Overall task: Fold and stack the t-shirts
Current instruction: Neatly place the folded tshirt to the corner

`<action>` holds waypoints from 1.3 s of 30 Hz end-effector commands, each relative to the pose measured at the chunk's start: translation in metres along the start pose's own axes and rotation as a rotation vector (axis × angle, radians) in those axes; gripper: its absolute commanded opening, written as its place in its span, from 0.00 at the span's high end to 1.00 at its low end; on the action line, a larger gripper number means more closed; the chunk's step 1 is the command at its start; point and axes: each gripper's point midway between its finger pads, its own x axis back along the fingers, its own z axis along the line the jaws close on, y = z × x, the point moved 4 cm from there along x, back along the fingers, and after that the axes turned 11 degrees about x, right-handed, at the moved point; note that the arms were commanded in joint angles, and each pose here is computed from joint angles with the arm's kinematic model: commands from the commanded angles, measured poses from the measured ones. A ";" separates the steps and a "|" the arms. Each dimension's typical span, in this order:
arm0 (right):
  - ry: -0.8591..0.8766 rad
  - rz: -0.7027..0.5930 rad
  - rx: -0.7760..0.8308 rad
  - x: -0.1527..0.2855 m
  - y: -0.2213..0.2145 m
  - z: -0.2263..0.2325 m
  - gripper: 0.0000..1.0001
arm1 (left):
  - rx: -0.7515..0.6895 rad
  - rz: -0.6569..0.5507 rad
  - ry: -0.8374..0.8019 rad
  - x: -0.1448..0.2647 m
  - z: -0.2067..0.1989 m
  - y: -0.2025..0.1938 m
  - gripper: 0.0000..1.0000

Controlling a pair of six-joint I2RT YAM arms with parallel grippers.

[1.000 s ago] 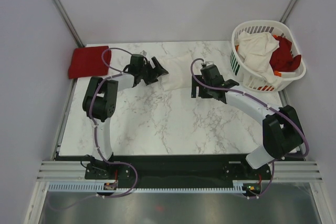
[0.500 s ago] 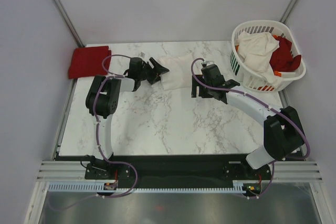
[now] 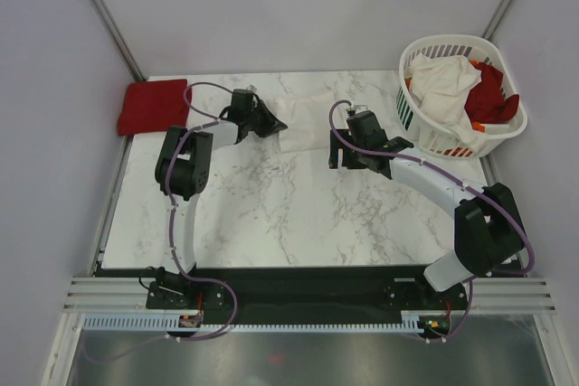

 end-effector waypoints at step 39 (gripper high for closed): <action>0.219 -0.075 -0.018 0.025 0.008 0.028 0.13 | -0.452 -0.474 0.513 0.219 0.014 0.297 0.97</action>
